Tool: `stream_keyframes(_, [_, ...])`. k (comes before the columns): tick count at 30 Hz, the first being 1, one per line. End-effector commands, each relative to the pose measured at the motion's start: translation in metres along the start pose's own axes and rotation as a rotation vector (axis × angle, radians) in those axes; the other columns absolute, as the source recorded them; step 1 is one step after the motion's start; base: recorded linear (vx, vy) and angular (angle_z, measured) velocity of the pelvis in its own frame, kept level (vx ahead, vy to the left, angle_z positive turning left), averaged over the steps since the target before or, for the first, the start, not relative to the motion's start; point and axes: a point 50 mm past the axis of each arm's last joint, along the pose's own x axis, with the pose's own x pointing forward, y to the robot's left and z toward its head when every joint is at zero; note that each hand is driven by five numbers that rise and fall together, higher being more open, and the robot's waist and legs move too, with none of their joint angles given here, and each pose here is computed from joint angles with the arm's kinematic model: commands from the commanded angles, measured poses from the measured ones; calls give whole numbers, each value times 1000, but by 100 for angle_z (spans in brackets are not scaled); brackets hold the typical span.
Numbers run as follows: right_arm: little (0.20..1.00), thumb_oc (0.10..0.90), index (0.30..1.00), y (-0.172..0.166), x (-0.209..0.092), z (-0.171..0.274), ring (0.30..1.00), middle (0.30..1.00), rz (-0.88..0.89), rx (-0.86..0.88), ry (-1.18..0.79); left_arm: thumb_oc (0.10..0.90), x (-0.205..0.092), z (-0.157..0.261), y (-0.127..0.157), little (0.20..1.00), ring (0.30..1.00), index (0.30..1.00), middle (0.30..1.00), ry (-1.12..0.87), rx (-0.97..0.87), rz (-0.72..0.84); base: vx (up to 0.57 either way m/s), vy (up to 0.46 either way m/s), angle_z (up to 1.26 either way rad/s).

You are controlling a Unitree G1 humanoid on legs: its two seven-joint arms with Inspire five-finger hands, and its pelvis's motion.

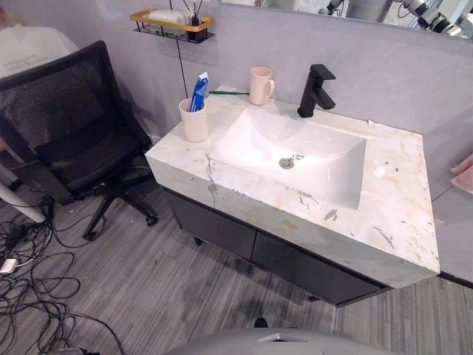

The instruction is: Organize the bathroom.

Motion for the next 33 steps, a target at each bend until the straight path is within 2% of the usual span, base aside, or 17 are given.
stream_keyframes(1, [900, 800, 900, 21, -7, -3, 900, 900, 114, 54, -64, 800, -7, 15, 25, 900, 900, 900, 900, -42, 29, 65, -41, -8, -4])
stream_keyframes(2, [900, 800, 900, 39, -9, -44, 900, 900, 172, -30, 11, 800, -5, 17, 18, 900, 900, 900, 900, -52, 52, 55, -42, -10, -2])
stream_keyframes(4, [900, 800, 900, 56, -17, -76, 900, 900, 228, -71, 86, 800, -4, 18, 11, 900, 900, 900, 900, -59, 61, 51, -4, -7, 3])
stream_keyframes(5, [900, 800, 900, 70, -27, -104, 900, 900, 284, -174, 126, 800, -3, 19, 2, 900, 900, 900, 900, -63, 70, 47, -4, -15, 4])
stream_keyframes(8, [900, 800, 900, 99, -58, -156, 900, 900, 406, -337, 164, 800, 0, 20, -15, 900, 900, 900, 900, -71, 91, 35, 0, 0, 0])
stream_keyframes(14, [900, 800, 900, 139, -124, -215, 900, 900, 681, -616, 133, 800, 1, 24, -57, 900, 900, 900, 900, -98, 129, 7, 0, 0, 0])
stream_keyframes(17, [900, 800, 900, 145, -138, -223, 900, 900, 754, -721, 88, 800, 2, 22, -66, 900, 900, 900, 900, -98, 134, 6, 0, 0, 0])
stream_keyframes(19, [900, 800, 900, 151, -150, -227, 900, 900, 831, -853, 22, 800, 2, 18, -73, 900, 900, 900, 900, -92, 155, 9, 5, -45, -5])
stream_keyframes(24, [900, 800, 900, 163, -174, -231, 900, 900, 941, -1013, -58, 800, 2, 16, -86, 900, 900, 900, 900, -86, 126, 7, 45, -5, -37])
stream_keyframes(33, [900, 800, 900, 166, -190, -241, 900, 900, 984, -1064, -96, 800, -2, 26, -107, 900, 900, 900, 900, -110, 117, -18, 29, 119, -34])
